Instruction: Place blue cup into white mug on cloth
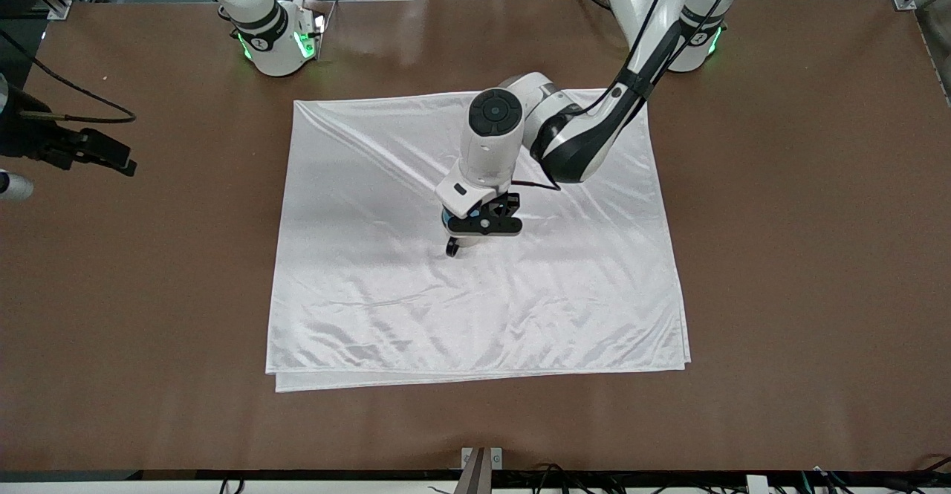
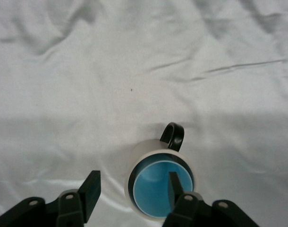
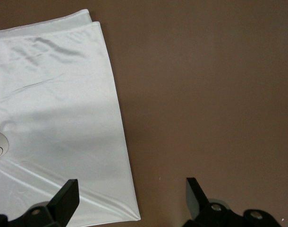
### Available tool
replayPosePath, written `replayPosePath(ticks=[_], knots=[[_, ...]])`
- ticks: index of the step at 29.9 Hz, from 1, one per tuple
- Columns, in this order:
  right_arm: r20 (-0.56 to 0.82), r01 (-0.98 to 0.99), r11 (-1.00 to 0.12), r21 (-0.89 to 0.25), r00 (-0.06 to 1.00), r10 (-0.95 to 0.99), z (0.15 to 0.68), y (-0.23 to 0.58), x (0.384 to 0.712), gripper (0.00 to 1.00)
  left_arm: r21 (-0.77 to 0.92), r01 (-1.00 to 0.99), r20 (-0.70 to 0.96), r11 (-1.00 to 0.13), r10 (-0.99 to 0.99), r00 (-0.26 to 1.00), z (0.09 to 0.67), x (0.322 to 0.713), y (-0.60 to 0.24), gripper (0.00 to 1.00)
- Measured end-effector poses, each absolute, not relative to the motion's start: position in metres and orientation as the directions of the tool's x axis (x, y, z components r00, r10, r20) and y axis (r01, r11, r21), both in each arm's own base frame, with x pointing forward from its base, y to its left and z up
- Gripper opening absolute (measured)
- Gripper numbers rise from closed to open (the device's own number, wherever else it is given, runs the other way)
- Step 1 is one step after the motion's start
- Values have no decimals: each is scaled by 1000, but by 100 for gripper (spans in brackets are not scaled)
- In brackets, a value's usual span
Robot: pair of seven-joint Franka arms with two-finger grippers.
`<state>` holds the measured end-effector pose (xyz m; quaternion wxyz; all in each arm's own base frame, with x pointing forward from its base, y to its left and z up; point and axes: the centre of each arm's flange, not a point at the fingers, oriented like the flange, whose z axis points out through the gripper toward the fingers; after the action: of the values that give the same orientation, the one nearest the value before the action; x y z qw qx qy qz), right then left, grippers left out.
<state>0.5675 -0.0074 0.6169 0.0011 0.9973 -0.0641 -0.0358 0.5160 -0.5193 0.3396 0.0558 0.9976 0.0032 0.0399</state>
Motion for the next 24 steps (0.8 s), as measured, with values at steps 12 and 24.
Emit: replayPosePath(ticks=[12, 24], knots=[[-77, -98, -995, 3, 992, -98, 617, -21, 566, 100, 172, 163, 219, -972, 199, 955, 471, 589, -411, 100], [-77, -51, -999, 1, 996, -51, 617, -13, 567, 100, 112, 317, 237, -942, 335, 912, 556, 625, -259, 100]])
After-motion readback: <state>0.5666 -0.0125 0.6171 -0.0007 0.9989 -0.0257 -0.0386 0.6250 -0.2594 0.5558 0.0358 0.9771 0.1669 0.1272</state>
